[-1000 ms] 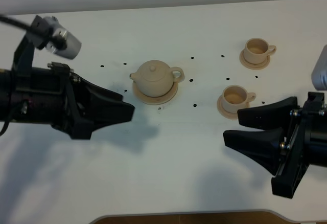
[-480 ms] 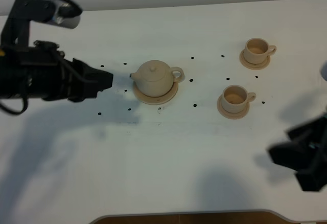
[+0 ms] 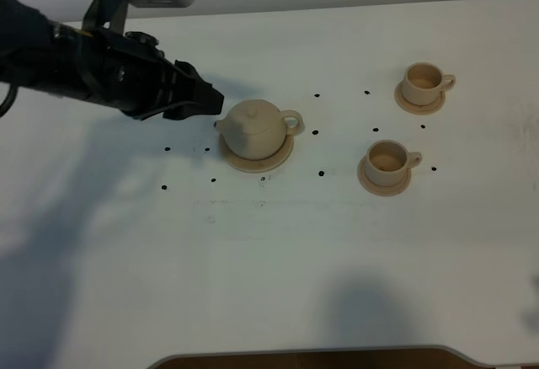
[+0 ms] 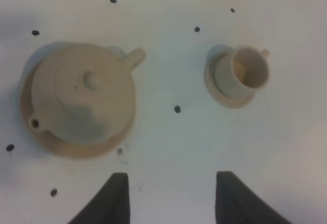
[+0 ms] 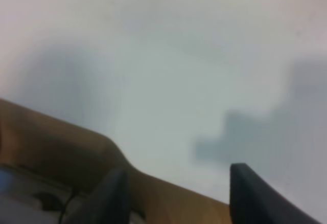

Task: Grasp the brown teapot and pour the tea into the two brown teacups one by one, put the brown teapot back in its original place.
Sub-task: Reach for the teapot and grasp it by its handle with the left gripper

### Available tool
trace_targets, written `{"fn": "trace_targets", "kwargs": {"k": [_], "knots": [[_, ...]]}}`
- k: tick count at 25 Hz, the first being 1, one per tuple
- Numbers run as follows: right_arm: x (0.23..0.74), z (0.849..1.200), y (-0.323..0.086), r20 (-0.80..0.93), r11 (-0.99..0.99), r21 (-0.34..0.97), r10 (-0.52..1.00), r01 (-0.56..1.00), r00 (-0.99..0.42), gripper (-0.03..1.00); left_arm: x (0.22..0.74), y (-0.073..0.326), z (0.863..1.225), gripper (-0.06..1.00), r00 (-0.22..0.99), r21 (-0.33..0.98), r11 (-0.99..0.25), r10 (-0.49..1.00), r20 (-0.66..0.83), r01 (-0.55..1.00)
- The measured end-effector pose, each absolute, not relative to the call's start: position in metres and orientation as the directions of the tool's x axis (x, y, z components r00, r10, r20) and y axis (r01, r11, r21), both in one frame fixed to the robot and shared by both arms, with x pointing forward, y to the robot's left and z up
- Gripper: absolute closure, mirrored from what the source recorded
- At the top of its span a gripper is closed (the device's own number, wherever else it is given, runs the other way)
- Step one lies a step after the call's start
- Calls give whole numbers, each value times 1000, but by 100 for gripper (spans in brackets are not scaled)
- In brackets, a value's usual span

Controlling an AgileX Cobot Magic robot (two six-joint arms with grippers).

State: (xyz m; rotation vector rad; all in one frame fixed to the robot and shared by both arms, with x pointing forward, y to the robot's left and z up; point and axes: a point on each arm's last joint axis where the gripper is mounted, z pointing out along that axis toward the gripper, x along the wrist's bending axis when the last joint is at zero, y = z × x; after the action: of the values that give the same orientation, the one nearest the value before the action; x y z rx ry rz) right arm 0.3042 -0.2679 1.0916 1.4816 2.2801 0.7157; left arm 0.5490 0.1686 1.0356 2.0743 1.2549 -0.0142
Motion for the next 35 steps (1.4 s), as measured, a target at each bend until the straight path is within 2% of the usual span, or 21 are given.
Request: {"fn": "trace_targets", "kwargs": {"k": [5,13,23,26,31,35], "knots": [[283,1074,-279,-3,323,634,910,702,-415,53,566,163,1026,53,527,541,-289,772,-355,790],[275,1044,-278,-42,409,680,851,608,-524,53,573,162,1017,53,531,532,-303,771,-351,791],[274,1042,-276,-33,420,679,837,602,-547,53,574,162,1017,53,557,546,-326,761,-332,772],[275,1043,-277,-14,372,683,867,628,-498,53,574,161,1017,53,557,547,-326,761,-332,771],[276,1044,-285,-5,221,703,952,676,-306,53,574,161,1017,53,557,547,-326,761,-332,771],[267,1046,-290,-13,128,755,984,643,-180,53,574,159,1017,53,560,557,-324,763,-324,765]]}}
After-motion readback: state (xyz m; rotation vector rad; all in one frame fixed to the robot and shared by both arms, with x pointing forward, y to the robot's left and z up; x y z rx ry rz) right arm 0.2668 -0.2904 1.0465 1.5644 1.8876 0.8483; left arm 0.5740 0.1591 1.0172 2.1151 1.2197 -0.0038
